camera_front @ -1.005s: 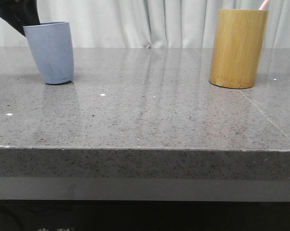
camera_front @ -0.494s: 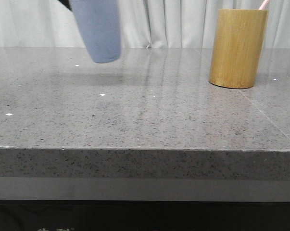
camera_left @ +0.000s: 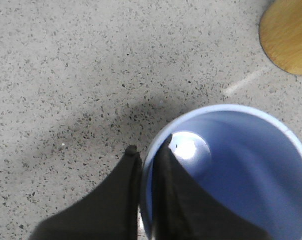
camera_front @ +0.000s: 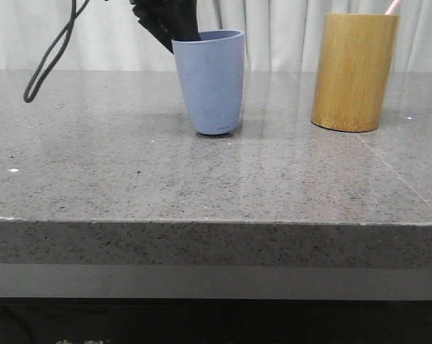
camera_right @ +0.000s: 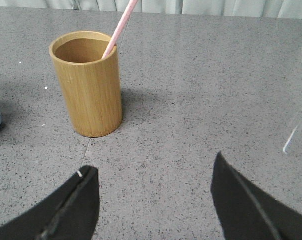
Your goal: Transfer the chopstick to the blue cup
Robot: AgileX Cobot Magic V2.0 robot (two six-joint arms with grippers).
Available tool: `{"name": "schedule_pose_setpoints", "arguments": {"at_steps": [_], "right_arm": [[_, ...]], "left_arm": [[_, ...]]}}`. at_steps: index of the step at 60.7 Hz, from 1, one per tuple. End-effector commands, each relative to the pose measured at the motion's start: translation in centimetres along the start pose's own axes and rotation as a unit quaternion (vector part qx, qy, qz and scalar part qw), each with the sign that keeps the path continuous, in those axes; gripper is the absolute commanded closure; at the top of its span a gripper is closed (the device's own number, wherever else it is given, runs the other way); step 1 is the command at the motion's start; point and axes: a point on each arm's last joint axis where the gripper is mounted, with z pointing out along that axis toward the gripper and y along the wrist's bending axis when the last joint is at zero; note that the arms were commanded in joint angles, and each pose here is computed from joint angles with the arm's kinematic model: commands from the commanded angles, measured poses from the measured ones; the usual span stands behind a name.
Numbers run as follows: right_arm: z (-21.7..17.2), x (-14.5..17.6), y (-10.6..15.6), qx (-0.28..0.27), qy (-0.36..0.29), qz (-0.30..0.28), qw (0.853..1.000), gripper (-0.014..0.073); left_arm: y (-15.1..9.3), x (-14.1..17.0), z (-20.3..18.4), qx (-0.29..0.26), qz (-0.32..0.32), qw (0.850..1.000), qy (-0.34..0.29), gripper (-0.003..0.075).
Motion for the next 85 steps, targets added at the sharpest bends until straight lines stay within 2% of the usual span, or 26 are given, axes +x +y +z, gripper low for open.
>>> {"name": "schedule_pose_setpoints", "arguments": {"at_steps": [1, 7, 17, 23, 44, 62, 72, 85], "right_arm": [[-0.2, -1.5, 0.0, 0.001, -0.049, -0.003, 0.999, 0.0095], [-0.2, -1.5, 0.0, 0.001, -0.049, -0.003, 0.999, 0.0095], [-0.2, -1.5, 0.0, 0.001, -0.049, -0.003, 0.999, 0.0095], [-0.2, -1.5, 0.0, 0.001, -0.050, -0.003, 0.999, 0.0095], [0.0, -2.4, 0.3, -0.016, -0.088, 0.033, 0.995, 0.0095], [2.6, -2.4, 0.4, -0.030, -0.064, 0.081, 0.994, 0.0095], [3.4, -2.9, 0.3, -0.029, -0.084, 0.098, 0.991, 0.0095], [5.4, -3.4, 0.1, -0.025, -0.102, 0.131, 0.986, 0.0095]], "left_arm": [[-0.7, -1.4, -3.7, 0.000, 0.006, 0.997, -0.074, 0.0738], [-0.7, -1.4, -3.7, 0.000, 0.006, 0.997, -0.074, 0.0695], [-0.7, -1.5, -3.7, 0.000, 0.006, 0.997, -0.076, 0.0482], [-0.7, -1.5, -3.8, -0.001, 0.006, 0.997, -0.078, 0.0408], [-1.0, -2.8, -7.1, 0.001, 0.007, 0.995, -0.103, 0.0404], [-0.9, -2.4, -13.2, -0.003, 0.004, 0.987, -0.160, 0.0405], [0.4, 0.5, -16.1, -0.019, -0.019, 0.982, -0.189, 0.0405], [0.6, 7.3, -19.3, -0.041, -0.043, 0.966, -0.250, 0.0405]]}}
